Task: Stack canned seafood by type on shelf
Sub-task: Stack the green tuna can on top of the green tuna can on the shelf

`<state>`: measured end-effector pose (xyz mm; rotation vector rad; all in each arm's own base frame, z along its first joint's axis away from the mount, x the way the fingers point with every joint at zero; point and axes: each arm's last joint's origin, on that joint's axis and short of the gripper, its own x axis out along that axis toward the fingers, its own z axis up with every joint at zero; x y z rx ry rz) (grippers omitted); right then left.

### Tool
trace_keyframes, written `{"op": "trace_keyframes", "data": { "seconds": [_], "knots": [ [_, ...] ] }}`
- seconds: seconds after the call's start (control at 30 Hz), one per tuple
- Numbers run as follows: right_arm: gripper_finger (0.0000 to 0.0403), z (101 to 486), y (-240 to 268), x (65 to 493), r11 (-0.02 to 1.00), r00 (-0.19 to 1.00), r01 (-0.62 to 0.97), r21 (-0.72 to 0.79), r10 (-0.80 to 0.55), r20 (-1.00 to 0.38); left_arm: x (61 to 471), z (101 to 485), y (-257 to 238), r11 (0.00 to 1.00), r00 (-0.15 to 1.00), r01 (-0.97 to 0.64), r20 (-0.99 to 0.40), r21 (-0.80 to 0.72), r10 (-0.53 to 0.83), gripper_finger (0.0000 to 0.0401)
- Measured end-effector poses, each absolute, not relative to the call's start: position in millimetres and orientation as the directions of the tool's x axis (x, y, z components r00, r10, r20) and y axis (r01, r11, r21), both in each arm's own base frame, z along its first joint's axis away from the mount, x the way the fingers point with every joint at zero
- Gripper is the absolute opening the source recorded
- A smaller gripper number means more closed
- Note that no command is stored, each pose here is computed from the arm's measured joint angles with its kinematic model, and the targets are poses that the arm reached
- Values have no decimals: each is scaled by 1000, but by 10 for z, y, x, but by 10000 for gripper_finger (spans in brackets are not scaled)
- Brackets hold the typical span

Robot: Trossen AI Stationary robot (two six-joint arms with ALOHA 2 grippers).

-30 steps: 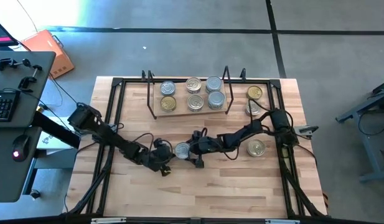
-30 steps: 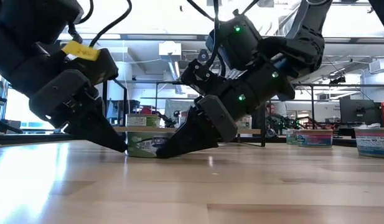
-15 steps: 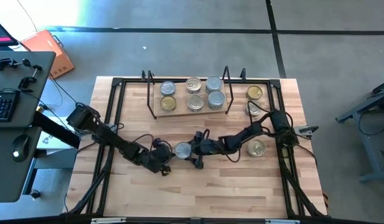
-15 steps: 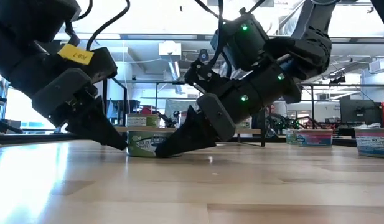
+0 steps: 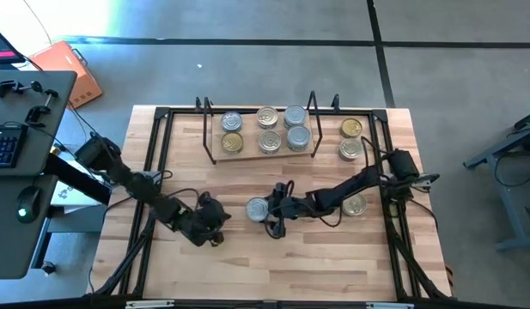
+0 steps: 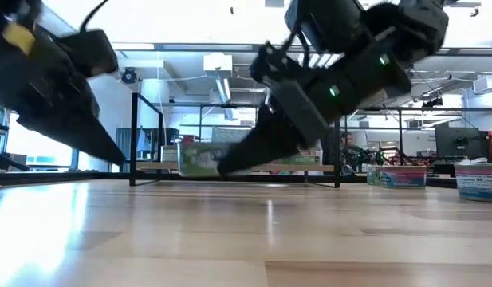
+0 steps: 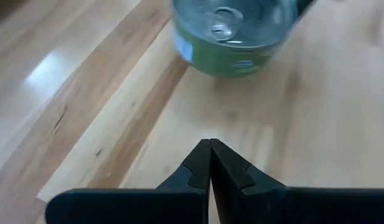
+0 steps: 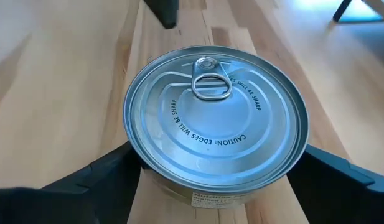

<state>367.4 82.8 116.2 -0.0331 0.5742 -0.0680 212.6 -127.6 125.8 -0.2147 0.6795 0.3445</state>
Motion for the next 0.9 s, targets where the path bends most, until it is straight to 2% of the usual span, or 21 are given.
{"op": "trace_keyframes", "data": {
  "seconds": [0.2, 0.37, 0.67, 0.9],
  "knots": [
    [339, 1516, 760, 3978, 996, 826, 6, -93, -57, -561, 1953, 1449, -1389, 950, 765, -303, -615, -82, 191, 0],
    [333, 1895, 447, 4251, 988, 853, 4, -154, -84, -515, 1742, 1517, -1411, 932, 764, -358, -590, -50, 262, 0],
    [331, 2397, -635, 4476, 976, 889, 173, -131, -212, -407, 1650, 1519, -1467, 918, 792, -394, -518, -32, 322, 0],
    [331, 2433, -1266, 4727, 931, 853, 343, -126, -365, -374, 1655, 1527, -1459, 912, 798, -409, -491, -18, 348, 0]
  ]
}}
